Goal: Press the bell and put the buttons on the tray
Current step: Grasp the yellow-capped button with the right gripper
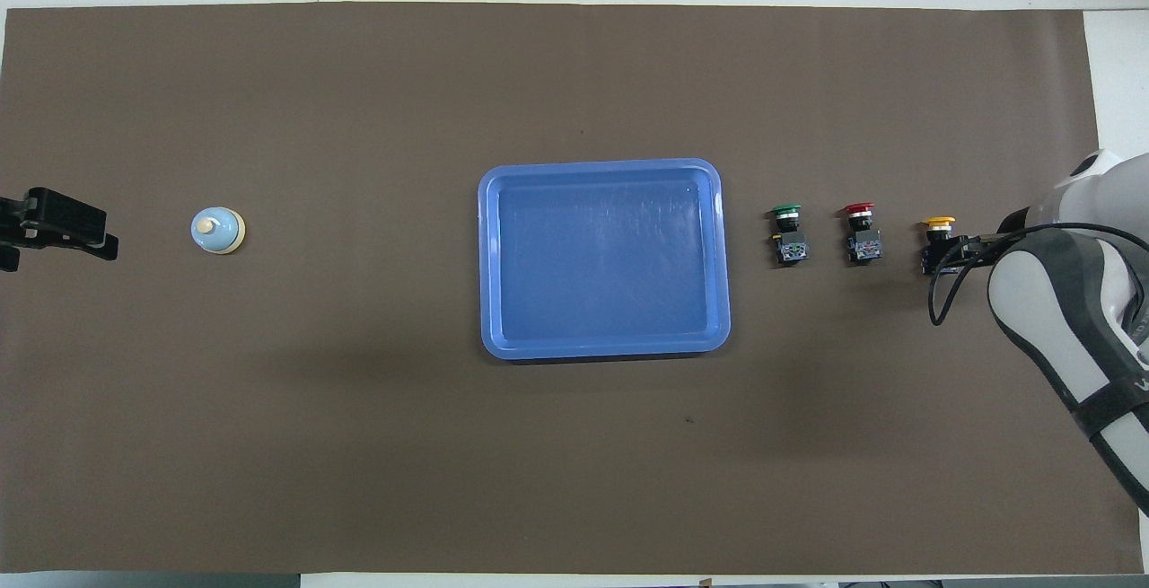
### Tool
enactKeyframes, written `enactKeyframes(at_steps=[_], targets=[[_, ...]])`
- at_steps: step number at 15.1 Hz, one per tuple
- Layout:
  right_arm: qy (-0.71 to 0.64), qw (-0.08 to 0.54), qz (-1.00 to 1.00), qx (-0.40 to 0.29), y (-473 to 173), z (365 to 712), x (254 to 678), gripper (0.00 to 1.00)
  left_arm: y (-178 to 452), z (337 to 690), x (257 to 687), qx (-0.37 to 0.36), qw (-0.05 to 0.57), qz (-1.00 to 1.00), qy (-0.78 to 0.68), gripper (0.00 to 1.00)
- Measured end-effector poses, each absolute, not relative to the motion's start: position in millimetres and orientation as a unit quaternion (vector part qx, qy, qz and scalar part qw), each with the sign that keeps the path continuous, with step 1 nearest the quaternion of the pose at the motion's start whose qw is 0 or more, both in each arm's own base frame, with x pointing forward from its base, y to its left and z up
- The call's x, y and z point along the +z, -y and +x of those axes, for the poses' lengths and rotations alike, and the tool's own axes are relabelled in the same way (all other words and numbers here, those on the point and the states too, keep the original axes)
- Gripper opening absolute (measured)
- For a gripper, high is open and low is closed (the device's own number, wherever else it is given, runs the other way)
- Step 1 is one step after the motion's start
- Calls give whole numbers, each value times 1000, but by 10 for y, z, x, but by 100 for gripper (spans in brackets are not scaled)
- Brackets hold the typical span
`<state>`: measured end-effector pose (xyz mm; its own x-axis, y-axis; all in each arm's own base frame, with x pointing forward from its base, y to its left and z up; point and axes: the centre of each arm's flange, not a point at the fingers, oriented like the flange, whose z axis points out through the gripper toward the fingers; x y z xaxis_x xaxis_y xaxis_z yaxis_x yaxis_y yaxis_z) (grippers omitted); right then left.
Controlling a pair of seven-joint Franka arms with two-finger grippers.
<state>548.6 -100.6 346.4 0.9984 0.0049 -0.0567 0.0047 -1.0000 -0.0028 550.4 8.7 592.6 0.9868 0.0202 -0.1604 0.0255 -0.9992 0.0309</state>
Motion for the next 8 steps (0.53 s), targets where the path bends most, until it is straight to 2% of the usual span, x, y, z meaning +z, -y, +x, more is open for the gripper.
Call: enactKeyframes(at_steps=[8], targets=[[-4, 6, -1000, 16, 1108, 5586, 2927, 100, -82, 5504, 5927, -80, 16, 997, -11, 100]])
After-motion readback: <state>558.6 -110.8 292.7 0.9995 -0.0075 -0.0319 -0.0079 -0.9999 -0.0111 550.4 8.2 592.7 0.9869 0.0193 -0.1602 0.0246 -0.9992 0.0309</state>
